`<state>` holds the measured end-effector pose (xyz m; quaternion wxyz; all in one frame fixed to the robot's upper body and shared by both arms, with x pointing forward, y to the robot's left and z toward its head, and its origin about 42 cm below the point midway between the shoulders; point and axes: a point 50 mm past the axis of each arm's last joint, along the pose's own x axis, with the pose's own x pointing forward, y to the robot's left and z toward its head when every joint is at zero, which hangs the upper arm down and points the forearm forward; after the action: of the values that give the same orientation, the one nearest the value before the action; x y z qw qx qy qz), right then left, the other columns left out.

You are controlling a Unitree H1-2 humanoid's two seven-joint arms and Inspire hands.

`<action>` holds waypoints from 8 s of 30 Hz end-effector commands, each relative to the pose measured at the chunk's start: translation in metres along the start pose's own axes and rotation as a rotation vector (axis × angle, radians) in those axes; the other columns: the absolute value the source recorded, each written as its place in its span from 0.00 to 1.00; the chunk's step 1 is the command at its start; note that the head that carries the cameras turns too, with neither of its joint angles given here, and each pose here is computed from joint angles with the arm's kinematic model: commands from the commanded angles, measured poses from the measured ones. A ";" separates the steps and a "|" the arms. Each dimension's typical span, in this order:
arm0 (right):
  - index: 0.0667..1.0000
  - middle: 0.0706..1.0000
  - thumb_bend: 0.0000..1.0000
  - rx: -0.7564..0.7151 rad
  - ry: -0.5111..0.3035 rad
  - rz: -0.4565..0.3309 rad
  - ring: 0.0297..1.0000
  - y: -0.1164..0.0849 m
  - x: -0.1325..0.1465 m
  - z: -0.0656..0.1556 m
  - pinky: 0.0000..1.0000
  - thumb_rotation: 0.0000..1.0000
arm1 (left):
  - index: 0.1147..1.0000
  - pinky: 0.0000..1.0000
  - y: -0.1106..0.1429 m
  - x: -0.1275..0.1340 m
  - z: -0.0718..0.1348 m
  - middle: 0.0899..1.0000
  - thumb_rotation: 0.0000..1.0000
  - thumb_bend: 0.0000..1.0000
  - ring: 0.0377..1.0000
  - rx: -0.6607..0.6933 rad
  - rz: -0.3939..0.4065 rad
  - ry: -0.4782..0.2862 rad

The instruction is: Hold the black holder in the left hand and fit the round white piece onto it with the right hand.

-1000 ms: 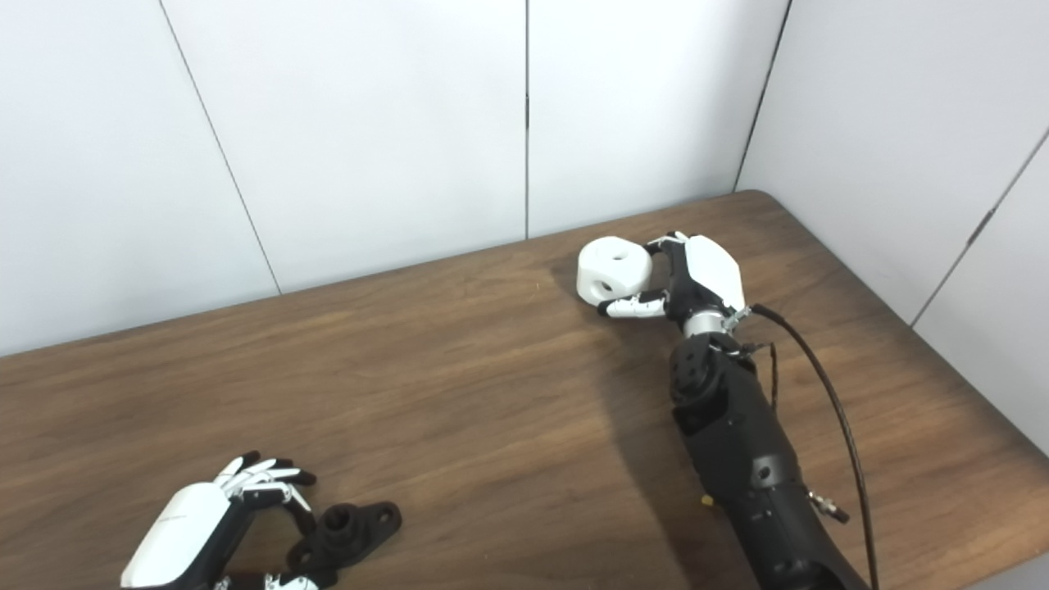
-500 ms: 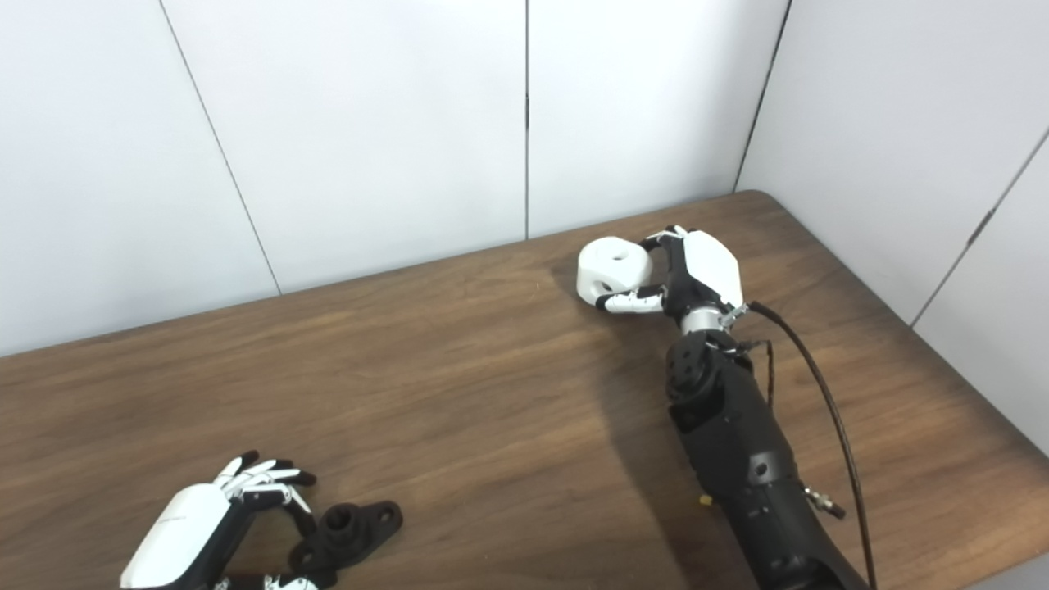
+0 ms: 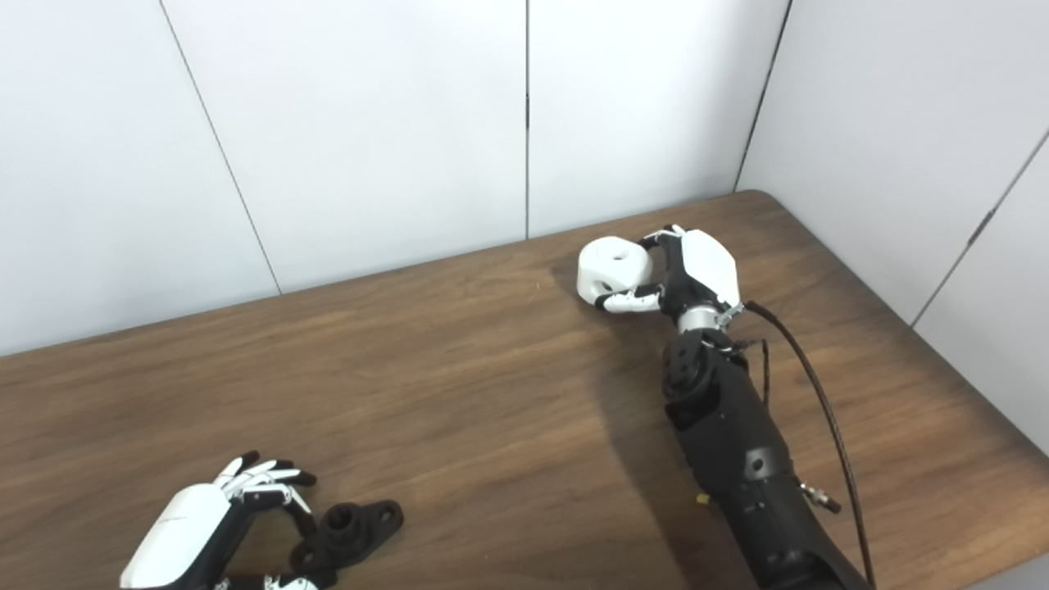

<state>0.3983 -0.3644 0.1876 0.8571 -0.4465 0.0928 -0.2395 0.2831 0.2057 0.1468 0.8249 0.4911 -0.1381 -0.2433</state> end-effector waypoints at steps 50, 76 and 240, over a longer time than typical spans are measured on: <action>0.45 0.83 0.52 0.101 -0.323 0.098 0.90 -0.041 -0.060 0.054 0.94 0.14 | 0.42 0.98 -0.011 0.000 0.006 0.75 0.05 0.52 0.86 0.051 -0.082 0.004; 0.45 0.82 0.52 0.260 -0.589 0.400 0.89 -0.032 -0.155 0.091 0.91 0.15 | 0.42 1.00 -0.031 0.009 0.029 0.78 0.05 0.52 0.90 0.038 -0.092 0.040; 0.81 0.98 1.00 0.215 -0.573 0.659 1.00 -0.015 -0.182 0.065 0.92 0.38 | 0.42 1.00 -0.023 0.022 0.033 0.77 0.05 0.52 0.90 0.042 -0.059 0.048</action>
<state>0.2621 -0.2326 0.2143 0.9195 -0.3507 -0.0133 0.1771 0.2791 0.1580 0.1481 0.8207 0.5066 -0.1250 -0.2326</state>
